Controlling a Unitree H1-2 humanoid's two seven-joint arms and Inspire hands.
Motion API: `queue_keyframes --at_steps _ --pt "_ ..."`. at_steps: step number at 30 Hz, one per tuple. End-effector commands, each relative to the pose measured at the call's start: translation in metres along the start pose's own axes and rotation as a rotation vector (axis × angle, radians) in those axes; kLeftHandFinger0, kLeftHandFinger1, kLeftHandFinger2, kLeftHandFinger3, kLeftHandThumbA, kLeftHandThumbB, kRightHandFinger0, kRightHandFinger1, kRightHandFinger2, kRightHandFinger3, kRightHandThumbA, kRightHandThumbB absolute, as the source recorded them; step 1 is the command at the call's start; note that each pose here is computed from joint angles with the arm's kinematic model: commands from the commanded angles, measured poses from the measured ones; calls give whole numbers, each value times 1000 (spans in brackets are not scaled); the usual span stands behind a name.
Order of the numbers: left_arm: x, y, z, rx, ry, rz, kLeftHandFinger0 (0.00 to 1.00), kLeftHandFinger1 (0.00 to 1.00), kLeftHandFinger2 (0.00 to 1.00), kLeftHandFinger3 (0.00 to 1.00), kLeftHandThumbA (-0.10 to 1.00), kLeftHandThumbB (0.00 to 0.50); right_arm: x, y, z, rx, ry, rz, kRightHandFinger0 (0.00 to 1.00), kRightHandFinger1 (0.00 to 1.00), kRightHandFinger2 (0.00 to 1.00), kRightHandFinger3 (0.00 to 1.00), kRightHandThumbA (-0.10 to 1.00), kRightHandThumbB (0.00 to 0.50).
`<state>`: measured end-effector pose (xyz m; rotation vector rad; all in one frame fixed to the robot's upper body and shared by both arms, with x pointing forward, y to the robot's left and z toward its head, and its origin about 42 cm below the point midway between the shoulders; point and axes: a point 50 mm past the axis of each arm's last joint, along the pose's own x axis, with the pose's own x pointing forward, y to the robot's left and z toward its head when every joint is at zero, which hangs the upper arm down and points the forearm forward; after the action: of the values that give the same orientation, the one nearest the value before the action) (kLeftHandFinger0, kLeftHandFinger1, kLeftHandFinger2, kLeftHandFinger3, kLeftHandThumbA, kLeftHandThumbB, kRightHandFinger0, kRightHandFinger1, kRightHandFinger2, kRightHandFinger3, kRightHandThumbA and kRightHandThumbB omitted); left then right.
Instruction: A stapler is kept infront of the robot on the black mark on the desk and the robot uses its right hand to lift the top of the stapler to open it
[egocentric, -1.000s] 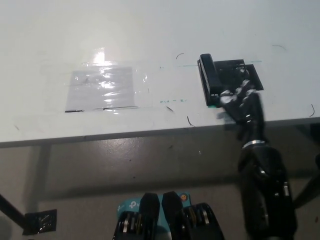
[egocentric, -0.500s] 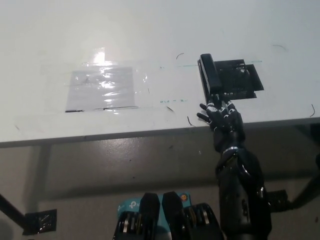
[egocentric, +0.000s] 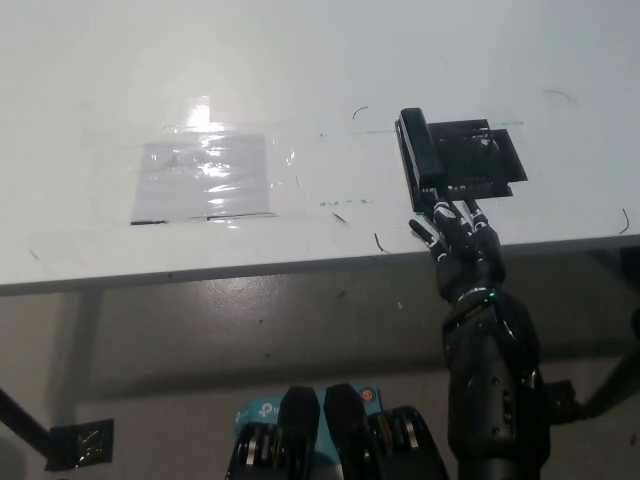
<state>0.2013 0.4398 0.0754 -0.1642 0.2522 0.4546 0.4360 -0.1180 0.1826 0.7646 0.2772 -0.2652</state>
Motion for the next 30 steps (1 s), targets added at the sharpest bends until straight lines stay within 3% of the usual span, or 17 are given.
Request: queue_keyframes --at_steps 1,6,9,13,15,22,23,26,28,30 --pt "3 0 14 13 -57 -8 644 637 758 914 322 138 -4 38 -3 53 28 31 535 675 786 940 480 0" --pt "3 0 13 5 -60 -13 605 614 742 894 320 162 -3 43 -3 71 34 35 569 701 787 946 499 0" --pt "3 -1 13 10 -57 -16 583 618 793 939 318 137 1 47 -4 74 47 36 555 691 773 944 505 0" --pt "1 0 11 14 -51 -10 590 610 768 912 307 136 6 54 -5 78 64 61 513 658 764 936 506 0" --pt "1 0 9 7 -51 -18 576 592 768 908 312 144 10 62 -2 91 58 63 544 659 719 889 479 0" --pt "-3 1 4 18 -41 -16 585 623 791 951 319 122 16 83 11 86 34 131 481 652 758 960 466 0" --pt "-3 2 5 25 -42 -17 633 659 822 965 341 104 16 88 16 77 19 129 437 606 725 909 442 0" --pt "-5 4 3 19 -36 -7 628 661 823 963 331 106 18 92 16 54 7 148 435 612 723 903 423 0" --pt "-5 4 2 5 -34 -5 624 625 765 927 307 116 16 107 27 45 -17 177 440 586 660 851 370 0" --pt "-7 4 2 2 -36 -8 603 619 769 917 310 135 16 112 31 48 -22 200 428 567 668 871 366 0"
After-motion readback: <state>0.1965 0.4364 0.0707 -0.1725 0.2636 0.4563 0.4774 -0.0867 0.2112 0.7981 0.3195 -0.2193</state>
